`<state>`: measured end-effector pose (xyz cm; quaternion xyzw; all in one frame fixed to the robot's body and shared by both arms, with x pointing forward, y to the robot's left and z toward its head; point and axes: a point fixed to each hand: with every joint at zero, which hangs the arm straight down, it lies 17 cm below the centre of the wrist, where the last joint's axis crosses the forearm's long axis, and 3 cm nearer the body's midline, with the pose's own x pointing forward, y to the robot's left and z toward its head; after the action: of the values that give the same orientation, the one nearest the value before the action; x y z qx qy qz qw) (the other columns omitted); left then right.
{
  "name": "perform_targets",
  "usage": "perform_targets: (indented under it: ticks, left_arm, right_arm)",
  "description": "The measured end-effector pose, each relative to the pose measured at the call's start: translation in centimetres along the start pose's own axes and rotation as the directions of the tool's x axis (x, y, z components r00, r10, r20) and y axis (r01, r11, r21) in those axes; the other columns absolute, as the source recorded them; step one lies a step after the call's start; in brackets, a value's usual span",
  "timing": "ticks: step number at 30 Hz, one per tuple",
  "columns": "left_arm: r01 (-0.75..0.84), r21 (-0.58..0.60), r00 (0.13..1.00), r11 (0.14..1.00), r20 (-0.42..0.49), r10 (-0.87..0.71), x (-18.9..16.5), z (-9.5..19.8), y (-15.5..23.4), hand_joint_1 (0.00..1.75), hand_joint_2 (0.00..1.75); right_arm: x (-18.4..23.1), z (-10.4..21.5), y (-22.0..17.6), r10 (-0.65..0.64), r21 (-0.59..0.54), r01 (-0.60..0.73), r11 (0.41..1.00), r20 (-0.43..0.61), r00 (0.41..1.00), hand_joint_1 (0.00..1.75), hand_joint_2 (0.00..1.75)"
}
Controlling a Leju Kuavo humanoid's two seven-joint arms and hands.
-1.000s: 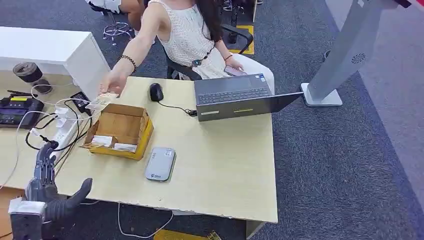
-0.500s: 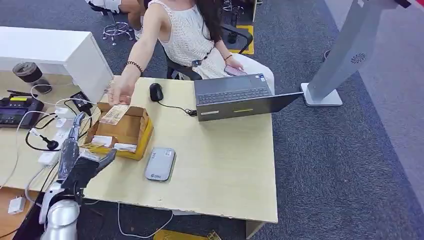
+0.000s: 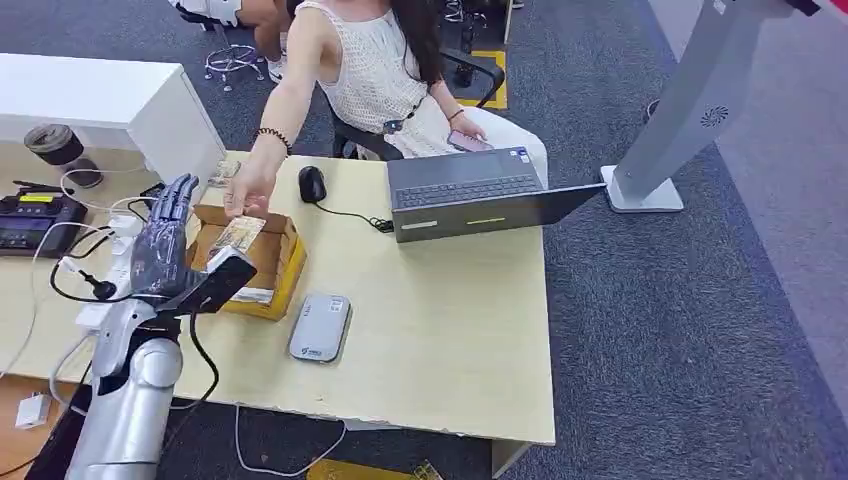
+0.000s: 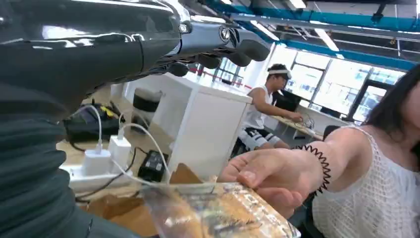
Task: Pass the card to the sensor for recognition and then transmit it.
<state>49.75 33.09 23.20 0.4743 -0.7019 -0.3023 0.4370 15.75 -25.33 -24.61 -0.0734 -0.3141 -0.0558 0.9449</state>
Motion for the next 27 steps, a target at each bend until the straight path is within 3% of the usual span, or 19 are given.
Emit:
perform_targets:
  ticks: [6,16,17,18,27]
  left_arm:
    - [0.176,0.004,0.984,0.984,0.026,-0.176,-0.3,-3.1,0.2,0.0,1.75]
    - [0.324,0.004,0.945,0.946,0.043,-0.324,-0.9,-4.9,-0.1,0.05,1.75]
    - [0.344,0.005,0.938,0.939,0.043,-0.344,-1.0,-5.1,0.0,0.38,1.75]
    - [0.362,0.007,0.931,0.932,0.044,-0.361,-1.1,-5.2,-0.1,1.75,1.75]
    - [0.405,-0.018,0.913,0.914,0.061,-0.403,-1.7,-5.4,-0.9,1.75,1.75]
  right_arm:
    - [-0.1,0.1,0.9,0.053,0.022,-0.052,0.998,-0.012,0.999,0.0,1.75]
    - [-0.3,0.1,1.4,0.098,0.032,-0.097,0.995,-0.023,0.995,0.0,1.75]
    - [-0.4,0.1,1.4,0.106,0.032,-0.105,0.994,-0.023,0.994,0.0,1.75]
    - [-0.4,0.2,1.6,0.116,0.037,-0.115,0.993,-0.023,0.993,0.0,1.75]
    - [-0.3,0.2,2.2,0.125,0.049,-0.124,0.991,-0.018,0.992,0.0,1.75]
